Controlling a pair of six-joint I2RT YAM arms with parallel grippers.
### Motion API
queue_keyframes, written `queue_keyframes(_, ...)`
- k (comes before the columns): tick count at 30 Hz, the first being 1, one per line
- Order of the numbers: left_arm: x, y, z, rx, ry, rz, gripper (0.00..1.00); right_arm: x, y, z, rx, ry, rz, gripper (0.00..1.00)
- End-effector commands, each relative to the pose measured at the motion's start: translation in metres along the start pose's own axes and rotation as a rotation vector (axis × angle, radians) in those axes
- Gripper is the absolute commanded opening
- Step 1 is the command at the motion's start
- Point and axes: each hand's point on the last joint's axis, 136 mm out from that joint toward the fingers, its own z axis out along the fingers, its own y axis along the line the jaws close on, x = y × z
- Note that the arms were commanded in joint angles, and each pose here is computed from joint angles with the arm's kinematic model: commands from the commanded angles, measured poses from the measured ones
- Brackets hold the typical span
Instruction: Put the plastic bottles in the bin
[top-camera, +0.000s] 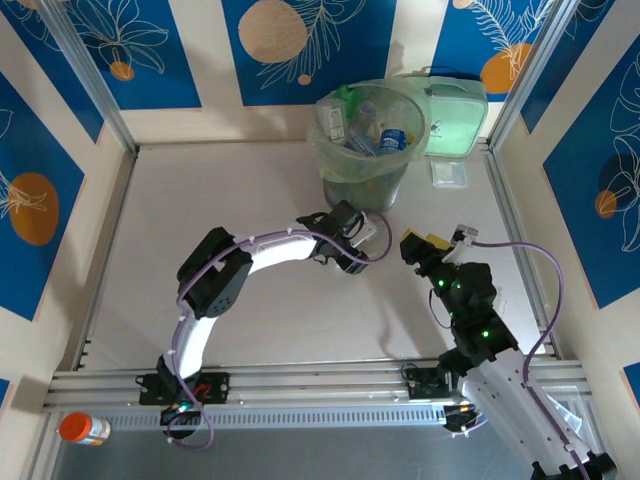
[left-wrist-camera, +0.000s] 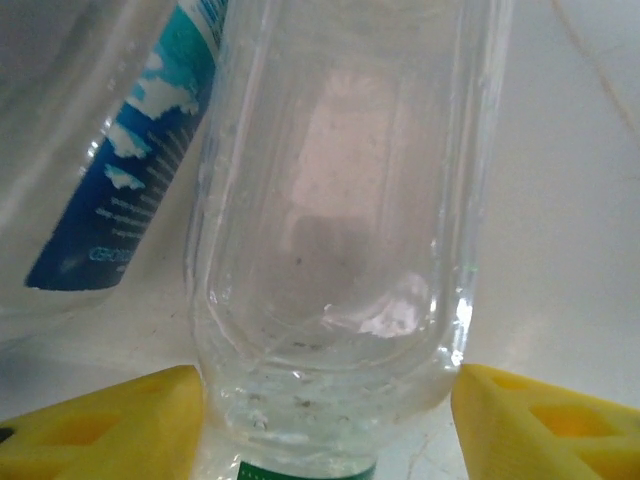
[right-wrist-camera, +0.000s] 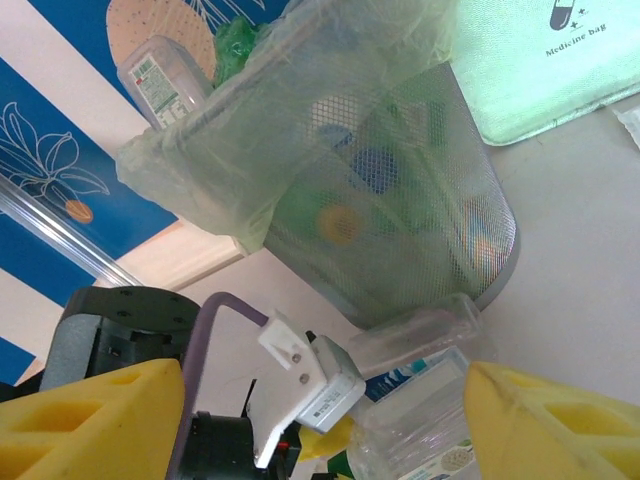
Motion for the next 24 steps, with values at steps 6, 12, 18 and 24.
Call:
queue_keyframes(6,0.014,0.011,0.010,-0.083,0.044,0.031,0.51,-0.003,0.002,0.001,-0.017,-0.016,0.016,0.74)
queue_keyframes(12,0.007,0.004,-0.012,-0.065,-0.023,0.019,0.35,-0.003,0.002,0.001,-0.013,-0.018,0.016,0.74)
queue_keyframes(18,0.006,-0.006,-0.047,-0.056,-0.104,-0.010,0.29,-0.006,0.001,-0.003,-0.010,-0.031,0.022,0.74)
queue_keyframes(24,0.010,-0.006,-0.099,-0.074,-0.262,-0.110,0.25,-0.005,0.003,-0.005,-0.029,-0.031,0.032,0.74)
